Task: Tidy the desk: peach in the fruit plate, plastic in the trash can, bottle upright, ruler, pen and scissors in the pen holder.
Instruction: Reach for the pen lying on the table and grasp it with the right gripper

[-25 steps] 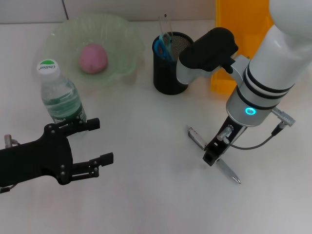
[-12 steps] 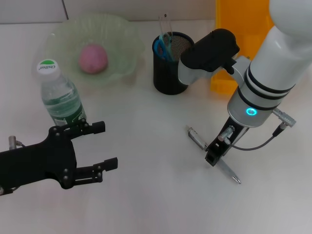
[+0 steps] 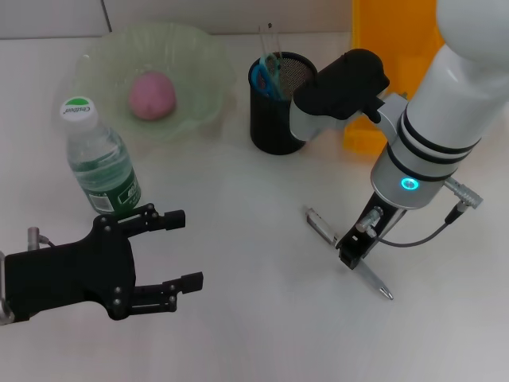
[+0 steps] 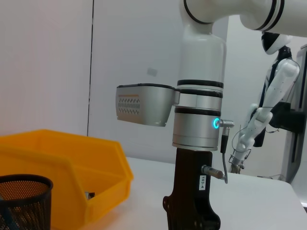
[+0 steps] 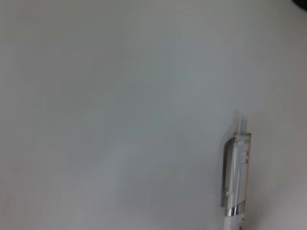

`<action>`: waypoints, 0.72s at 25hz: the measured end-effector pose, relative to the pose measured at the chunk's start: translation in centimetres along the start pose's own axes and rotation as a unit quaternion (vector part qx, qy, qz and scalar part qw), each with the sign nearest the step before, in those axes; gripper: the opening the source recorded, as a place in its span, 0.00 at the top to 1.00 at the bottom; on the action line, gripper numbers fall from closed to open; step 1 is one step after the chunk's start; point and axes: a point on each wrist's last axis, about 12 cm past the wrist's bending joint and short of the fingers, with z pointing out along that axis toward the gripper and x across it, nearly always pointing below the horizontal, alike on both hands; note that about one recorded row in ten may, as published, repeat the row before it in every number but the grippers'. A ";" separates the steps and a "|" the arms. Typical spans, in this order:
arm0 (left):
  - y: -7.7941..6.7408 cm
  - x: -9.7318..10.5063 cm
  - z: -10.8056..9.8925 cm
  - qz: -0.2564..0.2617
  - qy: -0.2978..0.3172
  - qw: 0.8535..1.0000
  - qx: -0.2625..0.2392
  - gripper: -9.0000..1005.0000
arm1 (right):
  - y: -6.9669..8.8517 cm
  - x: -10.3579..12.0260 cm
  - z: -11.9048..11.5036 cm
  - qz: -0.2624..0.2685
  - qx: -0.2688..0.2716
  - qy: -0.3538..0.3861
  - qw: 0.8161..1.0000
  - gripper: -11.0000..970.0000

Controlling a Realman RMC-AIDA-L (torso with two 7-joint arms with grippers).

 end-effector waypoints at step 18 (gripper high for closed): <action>0.1 0.0 -0.1 -0.001 0.002 1.000 -0.006 0.17 | -0.2 0.0 0.3 0.003 0.001 0.007 1.000 0.83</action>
